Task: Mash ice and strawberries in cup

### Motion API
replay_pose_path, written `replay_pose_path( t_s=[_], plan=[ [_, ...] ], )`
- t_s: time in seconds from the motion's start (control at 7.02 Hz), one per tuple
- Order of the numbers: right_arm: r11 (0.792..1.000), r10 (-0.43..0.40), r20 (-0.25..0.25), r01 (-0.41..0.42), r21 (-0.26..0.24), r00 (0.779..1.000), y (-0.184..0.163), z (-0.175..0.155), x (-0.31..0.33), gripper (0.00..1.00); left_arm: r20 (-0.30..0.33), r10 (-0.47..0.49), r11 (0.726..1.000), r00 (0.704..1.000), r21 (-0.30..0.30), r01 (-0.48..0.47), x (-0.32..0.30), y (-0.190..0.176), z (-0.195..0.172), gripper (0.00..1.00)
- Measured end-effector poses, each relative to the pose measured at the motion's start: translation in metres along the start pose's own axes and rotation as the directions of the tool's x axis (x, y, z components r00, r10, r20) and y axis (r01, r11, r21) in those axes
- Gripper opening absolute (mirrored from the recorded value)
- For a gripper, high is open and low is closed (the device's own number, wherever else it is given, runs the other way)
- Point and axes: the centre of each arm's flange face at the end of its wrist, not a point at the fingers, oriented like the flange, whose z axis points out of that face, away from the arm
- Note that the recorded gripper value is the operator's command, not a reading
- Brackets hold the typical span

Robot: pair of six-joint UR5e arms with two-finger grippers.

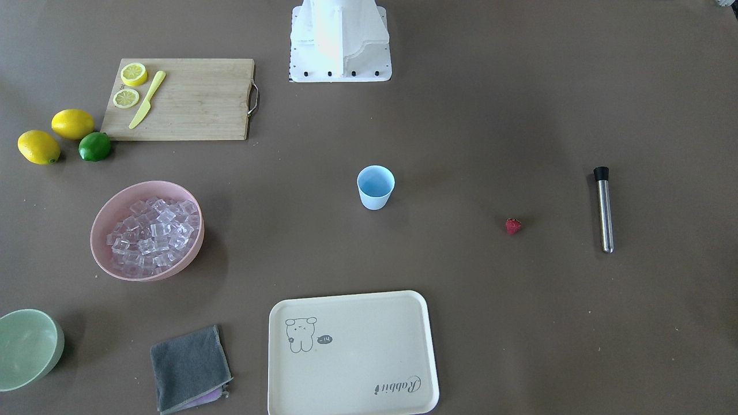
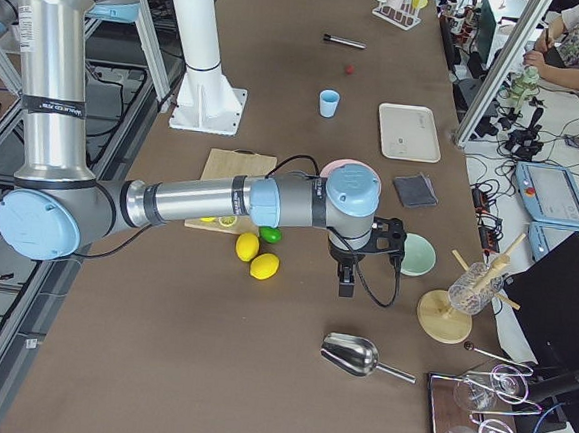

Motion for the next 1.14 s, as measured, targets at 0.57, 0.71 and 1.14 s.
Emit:
replay_pose_path(
  t_s=[0.57, 0.71, 1.14],
  plan=[
    [1.0, 0.017, 0.002, -0.017, -0.005, 1.0, 0.009, 0.002, 0.004, 1.0, -0.008, 0.059, 0.996, 0.998, 0.069, -0.058, -0.005, 0.012, 0.004, 0.98],
    [1.0, 0.016, 0.001, -0.016, -0.002, 1.0, 0.017, 0.003, 0.007, 1.0, -0.022, 0.076, 0.994, 0.997, 0.086, -0.074, -0.006, 0.011, 0.007, 0.98],
    [0.999, -0.011, -0.004, 0.011, 0.046, 1.0, 0.036, 0.011, 0.021, 1.0, -0.046, 0.077, 0.994, 0.996, 0.083, -0.073, -0.021, 0.023, 0.024, 0.98]
  ],
)
